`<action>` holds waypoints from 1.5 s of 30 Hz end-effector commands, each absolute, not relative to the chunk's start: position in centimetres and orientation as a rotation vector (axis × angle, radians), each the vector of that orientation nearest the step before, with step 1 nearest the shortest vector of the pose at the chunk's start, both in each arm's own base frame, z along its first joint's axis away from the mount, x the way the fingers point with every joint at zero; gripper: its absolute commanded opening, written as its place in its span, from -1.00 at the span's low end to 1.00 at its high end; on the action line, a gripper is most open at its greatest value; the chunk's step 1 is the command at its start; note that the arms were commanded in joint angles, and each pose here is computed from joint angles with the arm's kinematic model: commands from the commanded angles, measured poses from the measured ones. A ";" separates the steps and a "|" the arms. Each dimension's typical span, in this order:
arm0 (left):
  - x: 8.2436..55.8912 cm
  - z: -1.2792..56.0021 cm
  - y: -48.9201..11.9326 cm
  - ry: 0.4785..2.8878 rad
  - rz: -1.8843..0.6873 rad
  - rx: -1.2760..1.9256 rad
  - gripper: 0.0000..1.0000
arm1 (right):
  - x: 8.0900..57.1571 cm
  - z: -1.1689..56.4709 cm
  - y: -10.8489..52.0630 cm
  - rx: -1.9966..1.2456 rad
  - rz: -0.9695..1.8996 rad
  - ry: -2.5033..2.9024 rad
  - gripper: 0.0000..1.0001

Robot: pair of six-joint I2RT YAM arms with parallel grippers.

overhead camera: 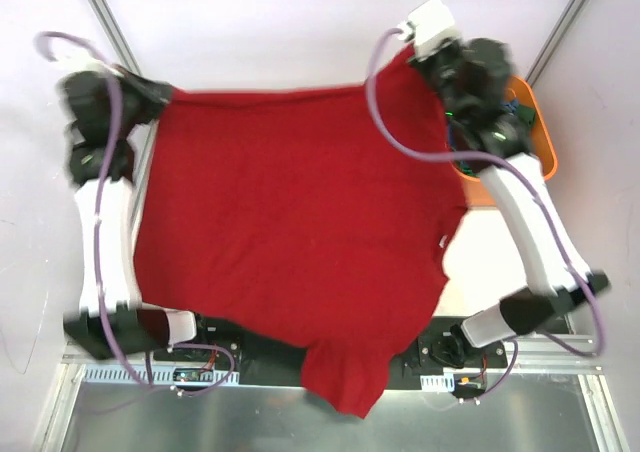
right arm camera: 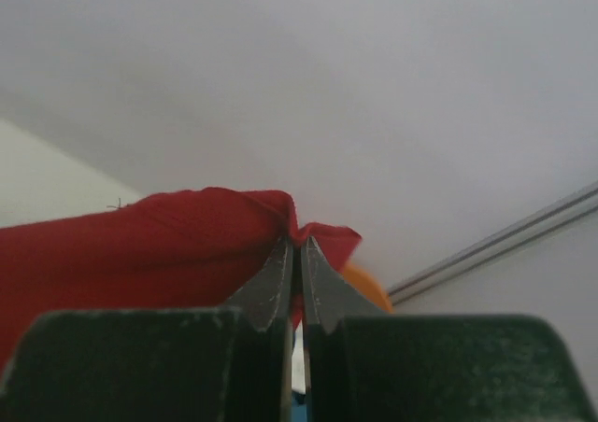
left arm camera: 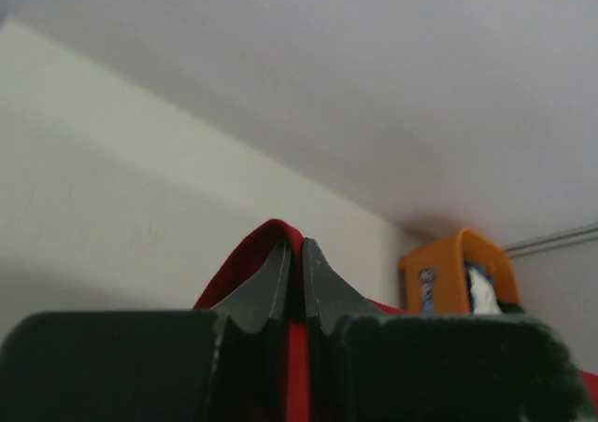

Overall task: Fold and stack the t-shirts
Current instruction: Flatten the tshirt out, then fold the tshirt

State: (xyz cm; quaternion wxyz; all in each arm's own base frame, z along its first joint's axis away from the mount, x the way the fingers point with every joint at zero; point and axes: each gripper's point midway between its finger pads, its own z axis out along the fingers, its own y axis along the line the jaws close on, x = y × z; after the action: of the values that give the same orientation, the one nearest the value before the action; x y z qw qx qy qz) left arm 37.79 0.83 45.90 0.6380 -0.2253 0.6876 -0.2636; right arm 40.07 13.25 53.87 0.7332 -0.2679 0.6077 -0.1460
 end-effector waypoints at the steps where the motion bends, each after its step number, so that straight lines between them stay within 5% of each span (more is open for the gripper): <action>1: 43.8 35.2 -0.2 1.787 -0.552 -0.560 -1.00 | 46.7 46.6 13.7 -0.567 -0.255 1.470 -0.99; 8: 56.5 14.4 2.4 2.138 -0.563 -0.821 -1.00 | 60.3 27.9 17.8 -0.618 -0.124 1.787 -0.99; 18: 64.4 9.5 3.1 2.113 -0.688 -0.830 -1.00 | 66.6 18.3 20.2 -0.580 -0.049 1.827 -0.99; 27: 62.6 11.2 3.4 2.117 -0.647 -0.814 -1.00 | 63.4 19.2 20.0 -0.582 -0.044 1.864 -0.99; 45: 54.4 12.1 3.5 2.231 -0.564 -0.831 -1.00 | 49.6 19.0 17.4 -0.597 -0.225 2.083 -0.99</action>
State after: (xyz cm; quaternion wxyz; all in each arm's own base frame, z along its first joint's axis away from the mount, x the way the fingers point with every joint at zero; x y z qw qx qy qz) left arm 55.95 2.89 10.08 0.3321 -0.3275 0.8550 -0.2268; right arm 52.24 19.02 16.76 0.4681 -0.2716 0.8380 -0.0703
